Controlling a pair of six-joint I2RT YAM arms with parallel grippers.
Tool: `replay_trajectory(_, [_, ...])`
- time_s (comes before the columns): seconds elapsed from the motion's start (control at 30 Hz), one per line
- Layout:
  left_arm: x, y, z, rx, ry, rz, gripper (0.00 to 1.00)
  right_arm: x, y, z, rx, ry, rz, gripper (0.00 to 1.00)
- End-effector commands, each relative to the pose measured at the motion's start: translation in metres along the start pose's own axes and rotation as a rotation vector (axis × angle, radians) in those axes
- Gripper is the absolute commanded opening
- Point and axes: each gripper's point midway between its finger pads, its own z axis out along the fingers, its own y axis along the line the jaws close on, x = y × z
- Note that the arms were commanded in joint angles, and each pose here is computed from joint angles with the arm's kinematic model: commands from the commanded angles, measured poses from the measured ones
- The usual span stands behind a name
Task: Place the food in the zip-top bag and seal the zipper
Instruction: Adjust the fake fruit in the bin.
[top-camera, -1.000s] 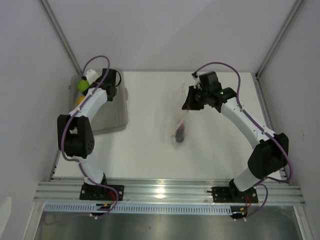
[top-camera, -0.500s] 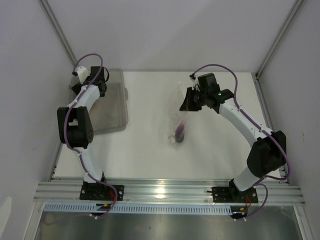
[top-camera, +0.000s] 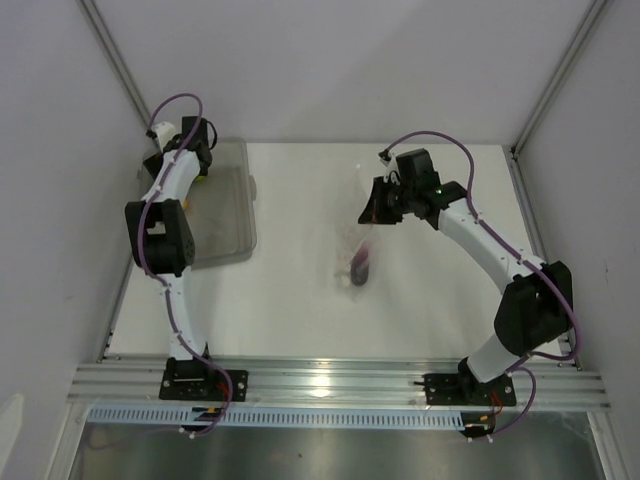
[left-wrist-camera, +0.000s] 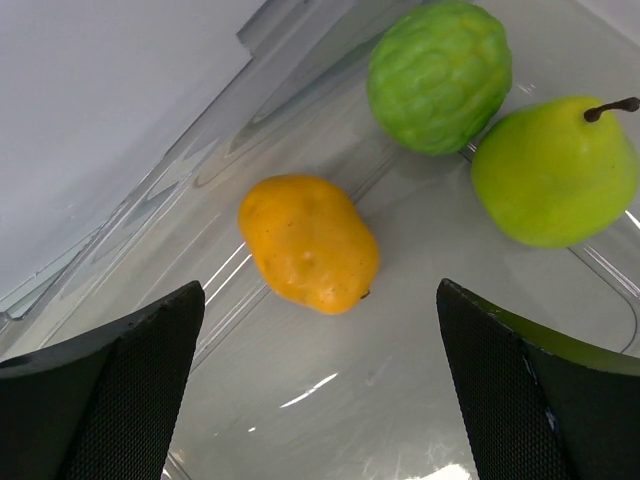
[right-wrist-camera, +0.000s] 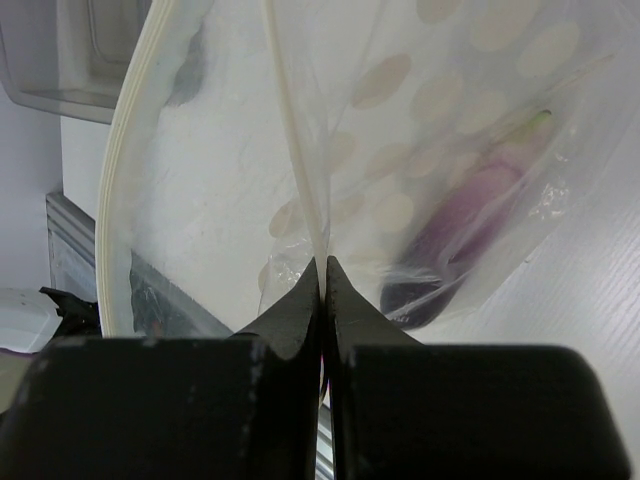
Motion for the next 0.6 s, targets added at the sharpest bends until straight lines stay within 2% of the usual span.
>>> replay_trajectory(0.0, [0.009,0.011,0.003,-0.046,0.094,0.084,1.00,-0.012,0.008,-0.014,-0.027,-0.063,-0.033,0.00])
replay_trajectory(0.23, [0.024,0.025,0.016,-0.071,0.243,0.058,0.99,-0.013,0.013,-0.016,-0.055,-0.076,-0.028,0.00])
replay_trajectory(0.57, [0.032,0.030,0.023,-0.071,0.313,0.010,1.00,-0.016,0.020,-0.023,-0.081,-0.101,-0.028,0.00])
